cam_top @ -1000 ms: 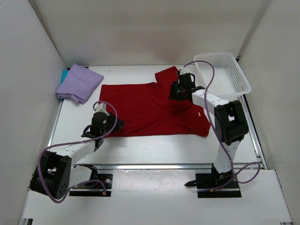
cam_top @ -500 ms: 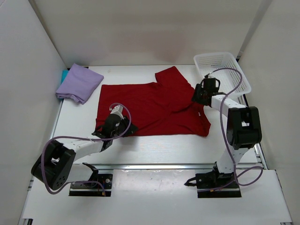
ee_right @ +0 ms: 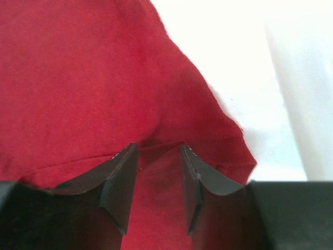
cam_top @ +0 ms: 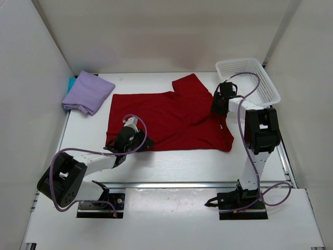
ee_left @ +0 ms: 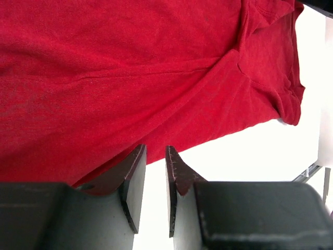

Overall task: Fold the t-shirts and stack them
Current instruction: Fold the flattened tshirt in 1/3 of the way

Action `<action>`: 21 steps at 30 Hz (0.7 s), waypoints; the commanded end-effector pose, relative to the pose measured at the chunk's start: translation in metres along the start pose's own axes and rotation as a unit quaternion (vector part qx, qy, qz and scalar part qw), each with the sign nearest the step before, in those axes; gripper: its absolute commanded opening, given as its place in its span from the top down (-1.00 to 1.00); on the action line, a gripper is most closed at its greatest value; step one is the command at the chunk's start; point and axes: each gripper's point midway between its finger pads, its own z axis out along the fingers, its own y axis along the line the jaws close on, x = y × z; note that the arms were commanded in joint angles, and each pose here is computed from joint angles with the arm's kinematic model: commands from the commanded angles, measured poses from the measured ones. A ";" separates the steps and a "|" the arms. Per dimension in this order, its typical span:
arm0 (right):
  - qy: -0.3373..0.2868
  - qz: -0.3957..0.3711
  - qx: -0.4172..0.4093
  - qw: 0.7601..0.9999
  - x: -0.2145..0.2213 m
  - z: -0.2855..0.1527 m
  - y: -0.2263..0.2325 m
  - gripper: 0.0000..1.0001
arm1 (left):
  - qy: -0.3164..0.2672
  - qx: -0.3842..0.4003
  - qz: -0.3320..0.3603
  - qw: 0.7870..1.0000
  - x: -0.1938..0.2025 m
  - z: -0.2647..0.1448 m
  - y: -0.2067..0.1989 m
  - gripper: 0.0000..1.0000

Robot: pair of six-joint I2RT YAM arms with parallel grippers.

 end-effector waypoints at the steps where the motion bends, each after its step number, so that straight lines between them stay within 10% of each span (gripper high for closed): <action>1: -0.015 -0.004 0.033 0.999 -0.011 -0.007 -0.003 0.26 | -0.012 0.016 -0.002 1.000 -0.012 0.002 -0.009 0.35; 9: -0.011 -0.019 0.041 0.999 -0.004 -0.011 0.003 0.38 | -0.014 0.021 -0.003 1.000 -0.013 0.002 -0.010 0.35; 14: -0.016 -0.007 0.028 0.999 -0.010 -0.009 0.007 1.00 | -0.014 0.014 -0.005 1.000 -0.012 0.004 -0.007 0.35; 21: -0.048 -0.025 0.027 0.998 -0.035 -0.011 0.020 1.00 | -0.014 0.009 -0.010 1.000 -0.013 0.004 -0.003 0.35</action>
